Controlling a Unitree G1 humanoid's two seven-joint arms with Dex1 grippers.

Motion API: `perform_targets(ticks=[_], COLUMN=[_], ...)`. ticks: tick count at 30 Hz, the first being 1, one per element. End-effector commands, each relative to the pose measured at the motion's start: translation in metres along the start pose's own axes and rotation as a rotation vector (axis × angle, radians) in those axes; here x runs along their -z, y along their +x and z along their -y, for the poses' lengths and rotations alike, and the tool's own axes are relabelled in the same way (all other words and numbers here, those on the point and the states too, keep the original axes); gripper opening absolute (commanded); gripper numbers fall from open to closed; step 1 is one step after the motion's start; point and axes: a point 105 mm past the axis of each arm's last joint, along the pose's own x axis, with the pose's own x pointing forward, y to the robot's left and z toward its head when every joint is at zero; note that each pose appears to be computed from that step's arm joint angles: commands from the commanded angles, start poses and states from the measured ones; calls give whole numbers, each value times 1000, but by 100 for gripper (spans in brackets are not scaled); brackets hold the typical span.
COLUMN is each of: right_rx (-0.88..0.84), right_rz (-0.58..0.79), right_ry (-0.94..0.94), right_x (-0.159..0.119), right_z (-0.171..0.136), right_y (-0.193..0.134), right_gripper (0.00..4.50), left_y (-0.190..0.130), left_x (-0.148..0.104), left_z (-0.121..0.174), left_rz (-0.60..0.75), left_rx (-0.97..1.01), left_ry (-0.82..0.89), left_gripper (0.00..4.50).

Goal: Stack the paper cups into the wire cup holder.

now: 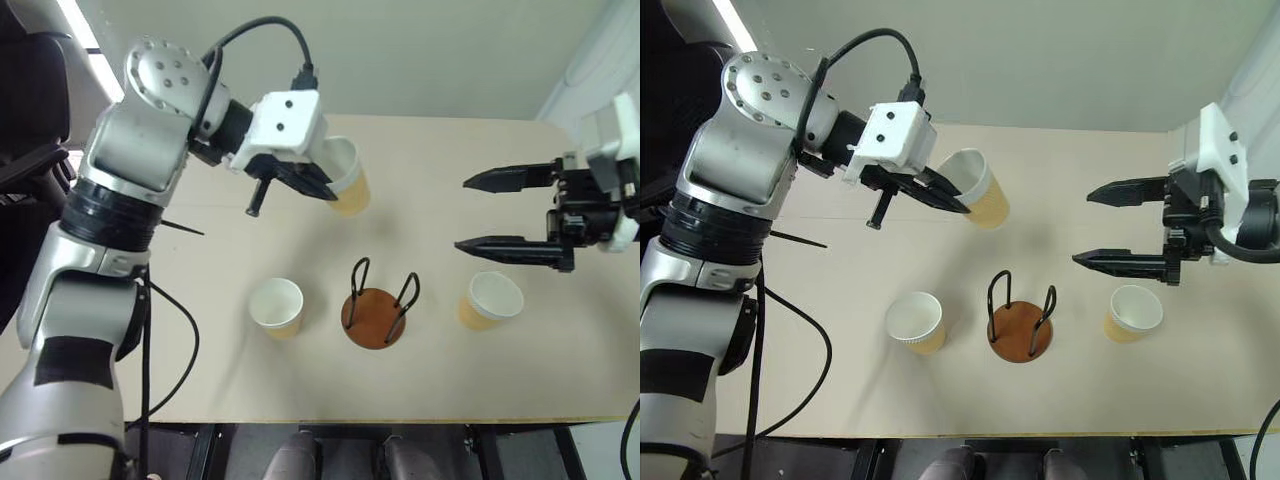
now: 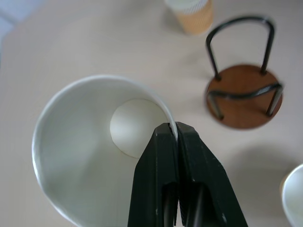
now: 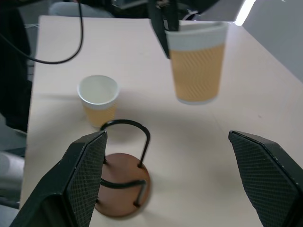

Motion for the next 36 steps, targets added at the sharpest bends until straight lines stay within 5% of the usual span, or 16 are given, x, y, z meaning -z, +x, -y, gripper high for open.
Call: perform_targets(ticks=[1,16,26,36], right_rx=[28,138,214,204], right_rz=[-6,-47,-2,-19], right_ry=[-40,-46,-150,-154], right_x=[-10,-15,-60,-67], right_z=[-6,-28,-27,-31], right_y=[-10,-26,-48,-48], right_gripper=[421,421,421,421], left_y=[-2,44,51,59], left_x=[-22,-49,-44,-37], left_z=[-1,15,23,38], left_rz=[38,156,126,106], left_rx=[44,282,352,432], left_ry=[62,120,149,139], left_gripper=[5,5,5,5])
